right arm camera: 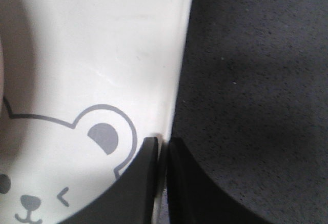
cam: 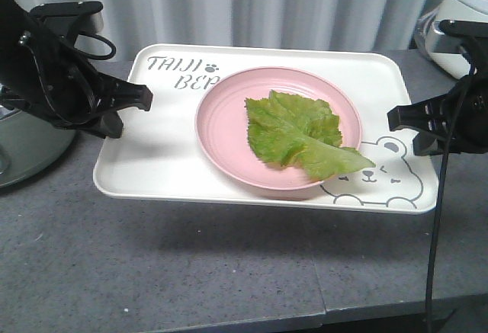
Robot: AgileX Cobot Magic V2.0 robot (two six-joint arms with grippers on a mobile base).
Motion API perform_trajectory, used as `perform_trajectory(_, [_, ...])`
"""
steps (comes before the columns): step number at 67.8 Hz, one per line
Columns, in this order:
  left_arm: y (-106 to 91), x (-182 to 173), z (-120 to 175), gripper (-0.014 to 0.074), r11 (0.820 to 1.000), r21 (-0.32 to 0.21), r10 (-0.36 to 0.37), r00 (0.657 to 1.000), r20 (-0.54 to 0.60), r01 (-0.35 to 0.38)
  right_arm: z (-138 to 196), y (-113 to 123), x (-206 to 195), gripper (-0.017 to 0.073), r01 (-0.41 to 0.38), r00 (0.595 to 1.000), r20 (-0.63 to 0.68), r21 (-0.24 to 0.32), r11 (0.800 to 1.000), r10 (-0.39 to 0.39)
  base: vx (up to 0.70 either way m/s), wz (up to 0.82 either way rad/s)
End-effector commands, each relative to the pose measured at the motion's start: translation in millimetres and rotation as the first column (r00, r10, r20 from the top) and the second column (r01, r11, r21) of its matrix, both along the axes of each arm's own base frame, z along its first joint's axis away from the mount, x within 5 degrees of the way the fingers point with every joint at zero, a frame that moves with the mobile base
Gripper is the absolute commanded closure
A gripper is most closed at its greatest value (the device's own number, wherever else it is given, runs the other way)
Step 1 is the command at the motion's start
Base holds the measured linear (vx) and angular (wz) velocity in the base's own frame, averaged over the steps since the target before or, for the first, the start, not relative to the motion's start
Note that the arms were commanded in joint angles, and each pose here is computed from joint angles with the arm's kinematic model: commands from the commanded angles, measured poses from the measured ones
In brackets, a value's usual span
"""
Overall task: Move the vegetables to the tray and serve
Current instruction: 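Hold the tray raised level with both grippers, then drive the base to the other counter carrying the tray in both grippers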
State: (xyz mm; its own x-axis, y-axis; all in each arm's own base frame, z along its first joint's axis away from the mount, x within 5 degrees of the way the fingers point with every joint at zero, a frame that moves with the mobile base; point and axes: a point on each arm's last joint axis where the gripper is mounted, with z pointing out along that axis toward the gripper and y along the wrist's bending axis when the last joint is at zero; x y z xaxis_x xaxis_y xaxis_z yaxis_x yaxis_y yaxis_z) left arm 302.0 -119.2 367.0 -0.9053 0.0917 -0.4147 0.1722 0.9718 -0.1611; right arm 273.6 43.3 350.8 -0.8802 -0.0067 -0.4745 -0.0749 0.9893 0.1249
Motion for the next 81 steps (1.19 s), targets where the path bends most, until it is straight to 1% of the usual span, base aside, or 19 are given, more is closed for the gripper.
perform_trajectory(1, [-0.3, -7.7, 24.4, 0.06, 0.999, -0.041, -0.02, 0.994, 0.112, 0.024, 20.5, -1.2, -2.3, 0.0564, -0.019, 0.993, 0.119, -0.012, 1.0, 0.02, 0.0, -0.34])
perform_trajectory(50, [-0.3, -7.7, 24.4, 0.06, 0.999, -0.041, -0.02, 0.994, 0.112, 0.024, 20.4, -1.2, -2.3, 0.0564, -0.019, 0.993, 0.118, -0.012, 1.0, 0.02, -0.01, -0.51])
perform_trajectory(81, [-0.3, -7.7, 24.4, 0.06, 0.999, -0.041, -0.02, 0.994, 0.112, 0.024, 20.4, -1.2, -2.3, 0.0564, -0.019, 0.993, 0.118, -0.012, 1.0, 0.02, -0.05, -0.43])
